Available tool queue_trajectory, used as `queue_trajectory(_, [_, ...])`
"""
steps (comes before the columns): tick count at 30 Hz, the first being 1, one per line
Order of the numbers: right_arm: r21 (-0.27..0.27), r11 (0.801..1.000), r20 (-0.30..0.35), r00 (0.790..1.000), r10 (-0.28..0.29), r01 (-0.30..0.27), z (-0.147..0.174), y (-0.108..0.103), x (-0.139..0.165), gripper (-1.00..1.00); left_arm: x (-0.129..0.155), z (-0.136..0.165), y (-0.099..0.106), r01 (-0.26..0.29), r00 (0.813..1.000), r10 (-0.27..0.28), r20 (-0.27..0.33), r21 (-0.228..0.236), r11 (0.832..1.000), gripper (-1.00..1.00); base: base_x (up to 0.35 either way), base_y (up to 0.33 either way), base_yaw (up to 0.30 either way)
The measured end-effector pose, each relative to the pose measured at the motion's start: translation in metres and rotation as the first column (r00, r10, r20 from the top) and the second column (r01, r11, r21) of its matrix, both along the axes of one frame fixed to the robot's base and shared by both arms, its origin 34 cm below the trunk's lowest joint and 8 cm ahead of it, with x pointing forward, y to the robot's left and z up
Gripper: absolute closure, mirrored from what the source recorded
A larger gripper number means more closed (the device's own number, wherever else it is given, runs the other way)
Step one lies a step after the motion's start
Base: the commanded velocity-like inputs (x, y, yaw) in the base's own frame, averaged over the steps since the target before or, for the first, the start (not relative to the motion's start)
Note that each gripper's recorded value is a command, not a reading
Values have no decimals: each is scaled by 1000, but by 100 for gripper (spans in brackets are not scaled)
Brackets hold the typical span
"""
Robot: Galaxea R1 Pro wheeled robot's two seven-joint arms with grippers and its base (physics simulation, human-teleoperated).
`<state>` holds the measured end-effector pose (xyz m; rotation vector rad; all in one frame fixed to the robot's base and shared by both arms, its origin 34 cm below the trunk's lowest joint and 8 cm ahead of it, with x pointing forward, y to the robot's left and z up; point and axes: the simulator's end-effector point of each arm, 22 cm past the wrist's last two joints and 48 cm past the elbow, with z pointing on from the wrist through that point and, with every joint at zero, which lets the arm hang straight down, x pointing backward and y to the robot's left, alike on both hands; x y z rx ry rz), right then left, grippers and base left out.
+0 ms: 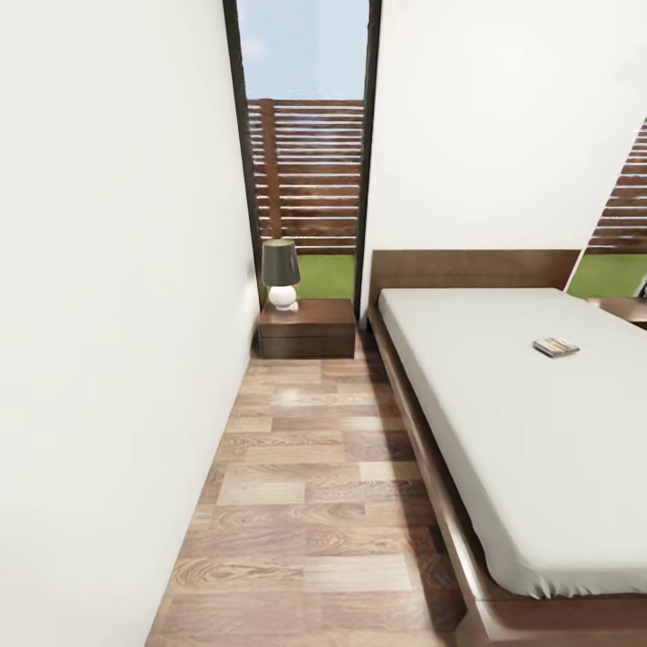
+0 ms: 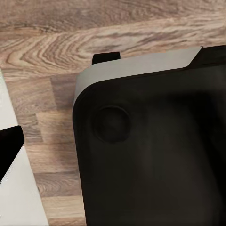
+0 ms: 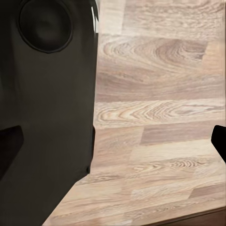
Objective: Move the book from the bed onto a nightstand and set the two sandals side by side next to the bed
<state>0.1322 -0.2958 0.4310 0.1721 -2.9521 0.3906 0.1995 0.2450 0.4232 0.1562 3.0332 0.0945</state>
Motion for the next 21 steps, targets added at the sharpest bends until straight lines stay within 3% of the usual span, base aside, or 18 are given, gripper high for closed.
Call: queue_trajectory(21, [0,1000,0,1000,0,0,0,0,0,-100,0,0,0,0,1000,0,0,0,1000,-100,163,0,0])
